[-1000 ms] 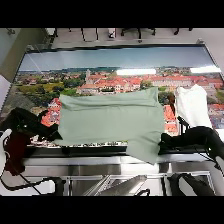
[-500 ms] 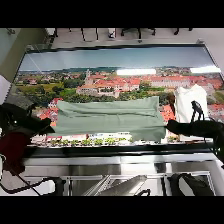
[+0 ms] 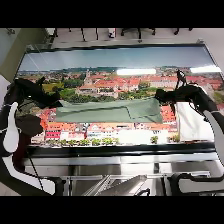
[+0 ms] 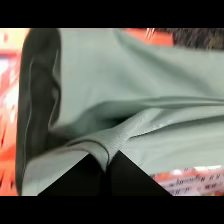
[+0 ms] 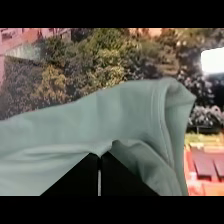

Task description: Fold the shirts.

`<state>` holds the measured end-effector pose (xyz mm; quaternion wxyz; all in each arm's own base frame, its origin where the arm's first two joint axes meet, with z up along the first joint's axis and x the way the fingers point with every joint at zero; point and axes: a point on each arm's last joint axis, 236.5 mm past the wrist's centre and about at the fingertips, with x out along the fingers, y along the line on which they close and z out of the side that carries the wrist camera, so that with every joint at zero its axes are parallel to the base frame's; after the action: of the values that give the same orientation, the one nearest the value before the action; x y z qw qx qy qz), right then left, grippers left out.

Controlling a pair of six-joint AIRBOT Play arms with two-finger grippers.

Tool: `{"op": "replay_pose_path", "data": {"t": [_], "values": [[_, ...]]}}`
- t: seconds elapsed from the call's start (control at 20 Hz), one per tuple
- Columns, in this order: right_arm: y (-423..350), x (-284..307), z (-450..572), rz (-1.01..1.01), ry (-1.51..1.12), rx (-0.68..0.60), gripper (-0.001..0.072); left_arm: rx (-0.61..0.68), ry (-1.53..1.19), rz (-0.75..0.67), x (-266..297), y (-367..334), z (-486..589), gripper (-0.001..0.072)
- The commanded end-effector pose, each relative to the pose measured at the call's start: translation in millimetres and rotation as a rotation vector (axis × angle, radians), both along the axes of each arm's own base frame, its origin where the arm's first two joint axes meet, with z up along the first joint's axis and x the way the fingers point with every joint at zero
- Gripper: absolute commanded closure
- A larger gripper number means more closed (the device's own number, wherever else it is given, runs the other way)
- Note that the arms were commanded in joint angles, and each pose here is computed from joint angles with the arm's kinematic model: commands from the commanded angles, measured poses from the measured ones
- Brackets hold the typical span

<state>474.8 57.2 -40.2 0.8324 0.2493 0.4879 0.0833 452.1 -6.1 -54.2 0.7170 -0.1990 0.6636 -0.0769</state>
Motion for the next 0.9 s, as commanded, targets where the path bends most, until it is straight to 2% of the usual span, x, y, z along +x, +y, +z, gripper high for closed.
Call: {"op": "replay_pose_path", "data": {"t": [0.0, 0.15, 0.2, 0.25, 0.3, 0.35, 0.45, 0.65, 0.85], "values": [[6, 31, -21, 0.011, 0.005, 0.002, 0.0691, -0.016, 0.019, -0.008, 28, -10, -19, 0.0691], [5, 29, -26, 0.020, 0.018, -0.008, 0.0691, -0.031, 0.068, -0.042, 28, -14, -26, 0.0690], [4, 28, -27, 0.025, 0.021, -0.013, 0.0678, -0.034, 0.079, -0.051, 27, -15, -26, 0.0593], [3, 26, -28, 0.035, 0.029, -0.018, 0.0533, -0.038, 0.095, -0.064, 25, -16, -26, 0.0257], [1, 22, -27, 0.055, 0.046, -0.024, 0.0366, -0.040, 0.105, -0.073, 24, -18, -24, 0.0071], [-1, 14, -24, 0.090, 0.076, -0.031, 0.0274, -0.041, 0.109, -0.075, 23, -18, -19, 0.0064], [-14, -6, -18, 0.156, 0.162, -0.036, 0.0034, -0.041, 0.099, -0.092, 25, -18, -5, 0.0064], [-53, -40, -27, 0.151, 0.313, 0.015, 0.0020, -0.035, 0.082, -0.053, 30, 1, 36, 0.0064], [-39, -39, -36, 0.212, 0.293, 0.146, 0.0020, -0.033, 0.062, 0.034, 19, 23, 61, 0.0064]]}}
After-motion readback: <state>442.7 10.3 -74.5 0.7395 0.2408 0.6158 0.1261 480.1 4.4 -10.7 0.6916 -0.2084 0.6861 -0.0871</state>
